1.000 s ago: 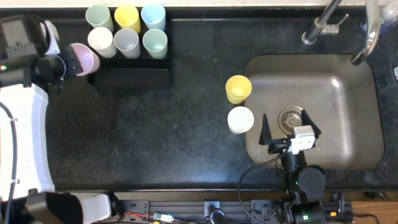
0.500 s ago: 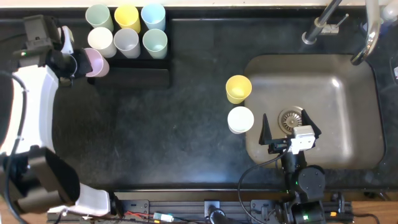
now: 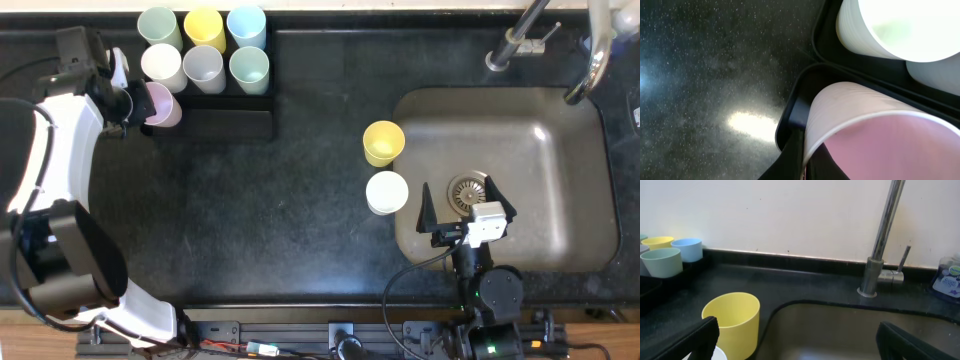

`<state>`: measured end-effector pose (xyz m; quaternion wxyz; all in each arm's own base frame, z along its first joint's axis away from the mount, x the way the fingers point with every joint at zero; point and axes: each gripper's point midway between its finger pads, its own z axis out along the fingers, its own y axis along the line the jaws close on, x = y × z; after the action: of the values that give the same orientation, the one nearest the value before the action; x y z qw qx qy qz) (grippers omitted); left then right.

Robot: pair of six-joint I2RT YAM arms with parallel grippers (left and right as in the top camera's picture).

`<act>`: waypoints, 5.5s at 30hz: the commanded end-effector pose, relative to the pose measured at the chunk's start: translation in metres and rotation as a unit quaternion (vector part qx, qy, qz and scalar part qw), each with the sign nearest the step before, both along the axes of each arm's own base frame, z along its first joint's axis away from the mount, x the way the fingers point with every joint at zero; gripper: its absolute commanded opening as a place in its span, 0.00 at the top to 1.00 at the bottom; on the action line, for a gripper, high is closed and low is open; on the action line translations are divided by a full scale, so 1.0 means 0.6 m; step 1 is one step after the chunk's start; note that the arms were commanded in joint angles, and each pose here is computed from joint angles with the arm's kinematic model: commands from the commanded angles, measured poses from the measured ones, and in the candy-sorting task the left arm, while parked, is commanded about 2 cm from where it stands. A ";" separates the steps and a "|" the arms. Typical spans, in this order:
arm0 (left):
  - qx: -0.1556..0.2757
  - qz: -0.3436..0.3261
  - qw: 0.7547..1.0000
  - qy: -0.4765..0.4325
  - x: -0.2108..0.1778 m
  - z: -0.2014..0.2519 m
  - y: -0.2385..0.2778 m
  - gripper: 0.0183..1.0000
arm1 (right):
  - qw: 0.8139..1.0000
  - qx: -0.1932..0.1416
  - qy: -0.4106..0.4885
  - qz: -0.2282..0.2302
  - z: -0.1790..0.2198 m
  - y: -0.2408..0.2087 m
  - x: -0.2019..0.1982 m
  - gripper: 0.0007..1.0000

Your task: Store Cups

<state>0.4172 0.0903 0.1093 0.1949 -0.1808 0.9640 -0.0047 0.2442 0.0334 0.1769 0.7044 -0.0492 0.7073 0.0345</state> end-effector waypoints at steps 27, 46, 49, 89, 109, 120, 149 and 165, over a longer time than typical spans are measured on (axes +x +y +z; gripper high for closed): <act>0.063 0.000 0.996 -0.065 0.007 0.172 -0.012 0.33 | 1.000 -0.002 0.000 -0.005 -0.006 -0.004 0.001 0.00; -0.015 -0.159 0.986 -0.053 -0.057 0.245 -0.526 0.18 | 1.000 -0.002 0.000 -0.005 -0.006 -0.004 0.001 0.00; -0.017 -0.183 0.983 -0.025 -0.072 0.195 -0.590 0.18 | 1.000 -0.002 0.000 -0.005 -0.006 -0.004 0.001 0.00; -0.053 -0.211 0.968 0.123 -0.095 -0.046 -0.715 0.98 | 1.000 -0.002 0.000 -0.005 -0.006 -0.004 0.001 0.00; -0.151 0.228 0.953 -0.132 -0.033 0.321 -0.342 0.98 | 1.000 -0.002 0.000 -0.005 -0.006 -0.004 0.001 0.00; -0.109 0.488 0.865 0.027 -0.132 0.146 -0.196 0.98 | 1.000 -0.001 0.000 -0.005 -0.006 -0.004 0.001 0.00; -0.063 0.509 0.857 0.058 -0.057 0.012 -0.179 0.98 | 1.000 -0.002 0.000 -0.005 -0.006 -0.004 0.001 0.00; -0.067 0.519 0.849 0.070 -0.045 -0.017 -0.169 0.97 | 1.000 -0.002 0.000 -0.005 -0.006 -0.004 0.001 0.00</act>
<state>0.3917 -0.0158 0.1092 0.0991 -0.6585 0.7452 0.0346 0.2442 0.0334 0.1769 0.7044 -0.0494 0.7073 0.0341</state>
